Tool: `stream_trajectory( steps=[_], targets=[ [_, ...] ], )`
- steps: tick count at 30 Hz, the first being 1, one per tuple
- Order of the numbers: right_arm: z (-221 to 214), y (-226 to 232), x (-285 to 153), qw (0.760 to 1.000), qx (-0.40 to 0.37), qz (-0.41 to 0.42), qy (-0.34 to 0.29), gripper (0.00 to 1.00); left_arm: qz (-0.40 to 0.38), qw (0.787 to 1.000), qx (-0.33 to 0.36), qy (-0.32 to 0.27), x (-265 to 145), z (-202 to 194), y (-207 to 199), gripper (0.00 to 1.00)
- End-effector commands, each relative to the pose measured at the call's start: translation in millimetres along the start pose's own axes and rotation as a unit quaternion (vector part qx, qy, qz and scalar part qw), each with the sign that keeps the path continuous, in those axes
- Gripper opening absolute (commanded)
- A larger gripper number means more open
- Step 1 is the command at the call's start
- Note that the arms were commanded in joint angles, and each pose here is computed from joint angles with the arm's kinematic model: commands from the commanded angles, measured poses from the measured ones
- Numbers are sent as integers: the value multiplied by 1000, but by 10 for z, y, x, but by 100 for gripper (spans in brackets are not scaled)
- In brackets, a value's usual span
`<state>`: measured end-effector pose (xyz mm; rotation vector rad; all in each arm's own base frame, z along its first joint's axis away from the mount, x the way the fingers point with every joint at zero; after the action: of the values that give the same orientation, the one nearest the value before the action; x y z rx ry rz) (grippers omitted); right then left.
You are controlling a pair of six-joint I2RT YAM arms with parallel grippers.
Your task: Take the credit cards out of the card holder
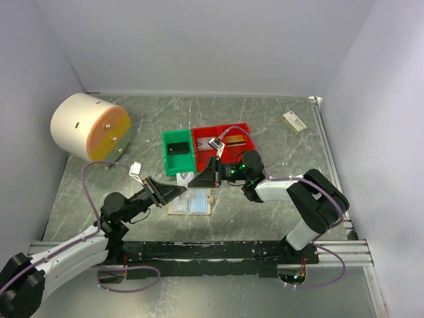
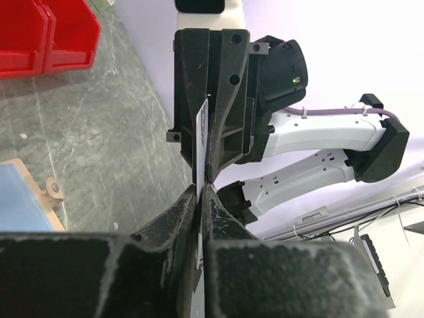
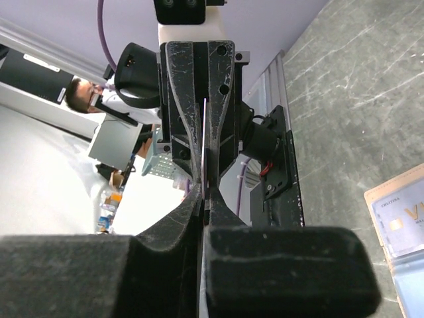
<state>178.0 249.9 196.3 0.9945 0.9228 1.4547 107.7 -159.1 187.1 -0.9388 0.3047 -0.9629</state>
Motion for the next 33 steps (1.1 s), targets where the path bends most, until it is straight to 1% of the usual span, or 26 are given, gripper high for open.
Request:
stream_trajectory(
  steps=[1, 3, 6, 9, 12, 13, 14, 18, 20, 22, 24, 25, 26, 30, 31, 32, 33],
  targets=[
    [82, 84, 39, 999, -35, 1, -9, 0, 5, 1000, 8, 7, -23, -16, 23, 21],
    [106, 72, 37, 999, -38, -11, -12, 0, 8, 1000, 9, 5, -38, -18, 26, 25],
    [123, 63, 41, 999, -40, -18, -12, 0, 20, 1000, 13, 7, -49, -15, 33, 24],
    [127, 57, 49, 999, -36, -14, -13, 0, 25, 999, 18, 10, -47, -8, 30, 18],
    [130, 47, 52, 999, -33, -10, -15, 0, 25, 999, 21, 12, -43, -5, 25, 7],
    [130, 48, 57, 999, -33, -9, -14, 0, 24, 999, 21, 13, -43, -10, 29, 7],
    [134, 48, 61, 999, -33, -10, -14, 2, 22, 999, 21, 14, -41, -12, 29, 7],
    [138, 53, 90, 999, -36, -15, -7, 18, 17, 999, 21, 16, -25, -15, 31, 7],
    [133, 56, 115, 999, -38, -17, -4, 21, 15, 999, 21, 19, -20, -21, 33, 7],
    [134, 52, 131, 999, -37, -16, -2, 21, 12, 1000, 21, 20, -11, -20, 32, 7],
    [135, 45, 136, 999, -36, -16, -5, 17, 11, 1000, 21, 20, -8, -21, 32, 7],
    [135, 45, 136, 999, -35, -15, -6, 11, 12, 1000, 21, 19, -6, -18, 34, 7],
    [134, 41, 135, 999, -34, -15, -5, 7, 13, 1000, 20, 19, -7, -22, 39, 7],
    [102, 24, 111, 999, -33, -23, -3, 0, 20, 1000, 19, 9, -24, -15, 47, 7],
    [98, 33, 106, 999, -35, -26, -5, 0, 23, 1000, 19, 9, -27, -16, 52, 10],
    [102, 20, 94, 999, -36, -35, -7, 0, 30, 999, 20, 9, -27, -16, 61, 17],
    [119, 35, 86, 998, -44, -44, -14, 0, 38, 999, 20, 13, -28, -19, 72, 29]
  ],
)
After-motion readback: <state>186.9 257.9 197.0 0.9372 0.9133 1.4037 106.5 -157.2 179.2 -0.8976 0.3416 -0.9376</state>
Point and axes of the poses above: each gripper's point midway between its finger pads, its own x axis out along the fingers, its own y axis along the line the jaws close on, z = x × y, the point moved 10 cm from there along -x, back along the fingers, and after that the axes turned 9 degrees about x, right-handed, at the moved point
